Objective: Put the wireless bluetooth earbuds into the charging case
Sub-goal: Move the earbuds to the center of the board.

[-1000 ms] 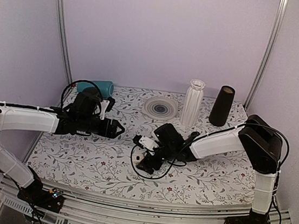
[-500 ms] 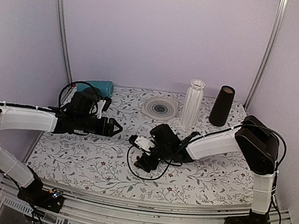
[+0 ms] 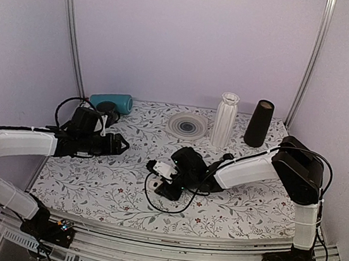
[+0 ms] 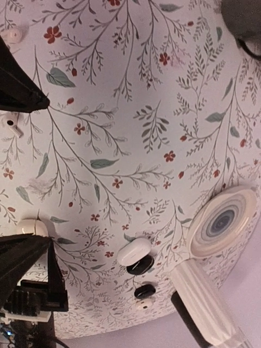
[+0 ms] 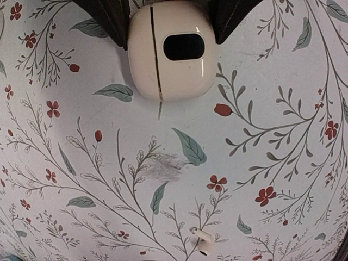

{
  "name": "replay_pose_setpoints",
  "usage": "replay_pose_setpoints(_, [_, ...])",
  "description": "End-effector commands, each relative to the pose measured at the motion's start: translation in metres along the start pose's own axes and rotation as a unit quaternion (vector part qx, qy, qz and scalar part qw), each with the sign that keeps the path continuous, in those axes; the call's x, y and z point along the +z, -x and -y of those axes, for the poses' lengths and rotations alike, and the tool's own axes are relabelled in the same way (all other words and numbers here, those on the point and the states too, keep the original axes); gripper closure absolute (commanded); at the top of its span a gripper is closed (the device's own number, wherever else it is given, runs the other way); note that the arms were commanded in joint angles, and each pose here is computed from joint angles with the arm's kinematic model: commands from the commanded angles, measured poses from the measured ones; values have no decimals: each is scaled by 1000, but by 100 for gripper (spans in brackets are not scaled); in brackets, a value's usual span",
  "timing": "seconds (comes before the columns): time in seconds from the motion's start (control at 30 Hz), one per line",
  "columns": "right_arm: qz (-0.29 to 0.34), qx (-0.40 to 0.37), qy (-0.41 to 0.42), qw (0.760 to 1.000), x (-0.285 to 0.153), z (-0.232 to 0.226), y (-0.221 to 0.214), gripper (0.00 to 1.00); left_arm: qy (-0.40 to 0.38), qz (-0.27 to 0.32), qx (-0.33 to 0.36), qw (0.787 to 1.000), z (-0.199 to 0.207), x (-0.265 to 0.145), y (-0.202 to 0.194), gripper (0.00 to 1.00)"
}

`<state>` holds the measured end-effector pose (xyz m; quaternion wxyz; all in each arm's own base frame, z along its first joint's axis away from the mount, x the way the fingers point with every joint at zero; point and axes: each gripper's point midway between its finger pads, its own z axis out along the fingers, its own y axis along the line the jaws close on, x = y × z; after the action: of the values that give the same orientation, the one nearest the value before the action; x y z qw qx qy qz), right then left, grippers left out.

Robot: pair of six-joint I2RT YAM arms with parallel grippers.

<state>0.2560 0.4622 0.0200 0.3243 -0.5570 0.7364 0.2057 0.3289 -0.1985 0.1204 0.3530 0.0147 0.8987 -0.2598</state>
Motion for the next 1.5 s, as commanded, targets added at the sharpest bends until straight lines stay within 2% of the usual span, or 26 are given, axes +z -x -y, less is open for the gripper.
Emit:
replay_pose_setpoints(0.0, [12,7,-1,1000,2,-2,4,54,89,17,-77,993,-55,-17,-11,22])
replay_pose_setpoints(0.2, [19,16,6,1000,-3,-5,3,65,84,50,-138,986,-85,-28,-27,17])
replay_pose_setpoints(0.5, [21,19,4,1000,-4,-5,2,59,97,86,-185,974,-118,-35,-29,16])
replay_pose_setpoints(0.73, [21,21,3,1000,-5,-4,3,59,68,74,-193,976,-122,-21,-42,16])
replay_pose_setpoints(1.13, [22,16,-2,1000,-5,-3,5,31,17,70,-196,978,-117,-5,-57,16])
replay_pose_setpoints(1.47, [16,7,-9,1000,1,0,2,28,-23,22,-225,974,-97,12,-82,18])
